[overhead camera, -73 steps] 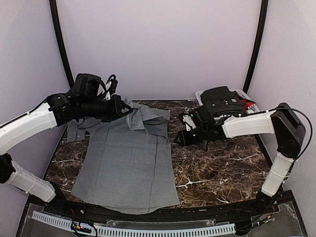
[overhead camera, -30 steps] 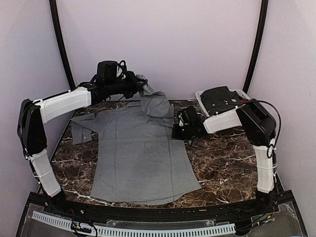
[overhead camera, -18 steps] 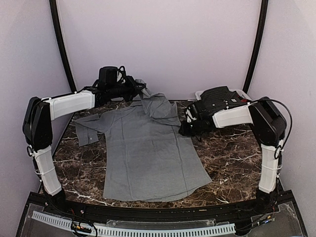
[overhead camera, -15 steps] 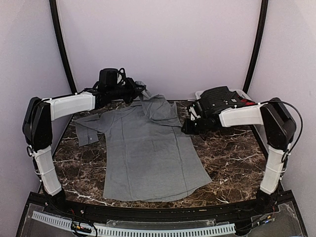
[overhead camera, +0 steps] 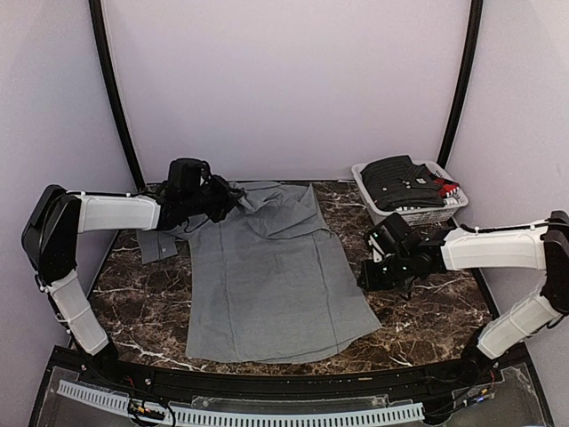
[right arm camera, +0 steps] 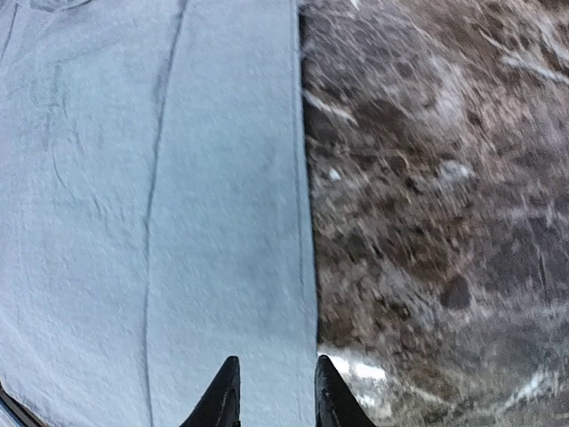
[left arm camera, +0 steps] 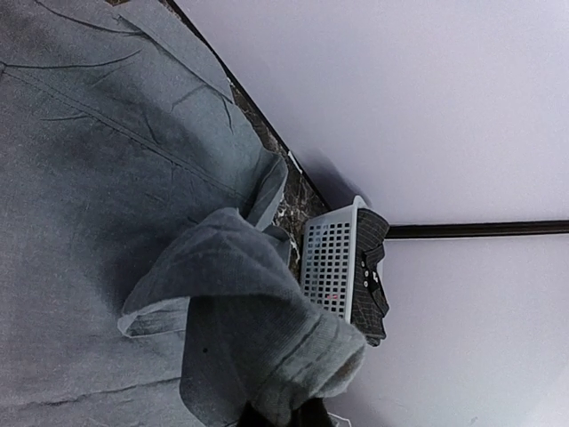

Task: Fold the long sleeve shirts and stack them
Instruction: Pick up the corner of the shirt from the center of the board.

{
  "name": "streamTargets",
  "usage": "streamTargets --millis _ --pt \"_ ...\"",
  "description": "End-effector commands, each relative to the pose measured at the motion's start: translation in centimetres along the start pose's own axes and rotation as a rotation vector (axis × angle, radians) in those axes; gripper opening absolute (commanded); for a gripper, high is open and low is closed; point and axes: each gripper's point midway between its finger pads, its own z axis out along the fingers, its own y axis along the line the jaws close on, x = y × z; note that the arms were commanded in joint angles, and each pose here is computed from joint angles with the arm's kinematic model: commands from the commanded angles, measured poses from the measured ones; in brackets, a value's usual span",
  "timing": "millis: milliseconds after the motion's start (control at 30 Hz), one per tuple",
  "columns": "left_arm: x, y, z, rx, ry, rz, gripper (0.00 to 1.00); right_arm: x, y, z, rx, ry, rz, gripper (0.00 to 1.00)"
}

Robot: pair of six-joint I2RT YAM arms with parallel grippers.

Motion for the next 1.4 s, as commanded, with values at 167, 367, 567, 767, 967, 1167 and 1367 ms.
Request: streamTargets --millis 167,367,567,767,967,1167,1367 --pt "-1.6 -4.6 -2.1 0.136 -0.066 0.026 0.0 7.1 -3.1 -2.8 0.119 0.091 0.107 0.24" --pt "-1.7 -5.2 -2.1 0.146 -0.068 0.045 0.0 9.5 -3.7 -3.2 0.137 0.13 0.127 0.23" --pt "-1.8 -5.8 -1.8 0.156 -0.062 0.053 0.0 10.7 -3.1 -2.4 0.151 0.16 0.105 0.22" --pt "-1.7 -6.2 -1.6 0.162 -0.052 0.061 0.0 11.4 -2.9 -1.7 0.166 0.183 0.085 0.21" --pt "-1.9 -6.7 -1.6 0.171 -0.053 0.071 0.0 12.5 -3.0 -0.8 0.189 0.221 0.06 0.2" --pt "-2.0 -8.3 -1.9 0.206 -0.047 0.095 0.0 11.7 -2.9 -1.4 0.203 0.198 0.055 0.0" --pt "-2.3 -10.0 -2.8 0.24 -0.062 0.124 0.0 9.2 -2.2 -3.3 0.2 0.121 0.055 0.0"
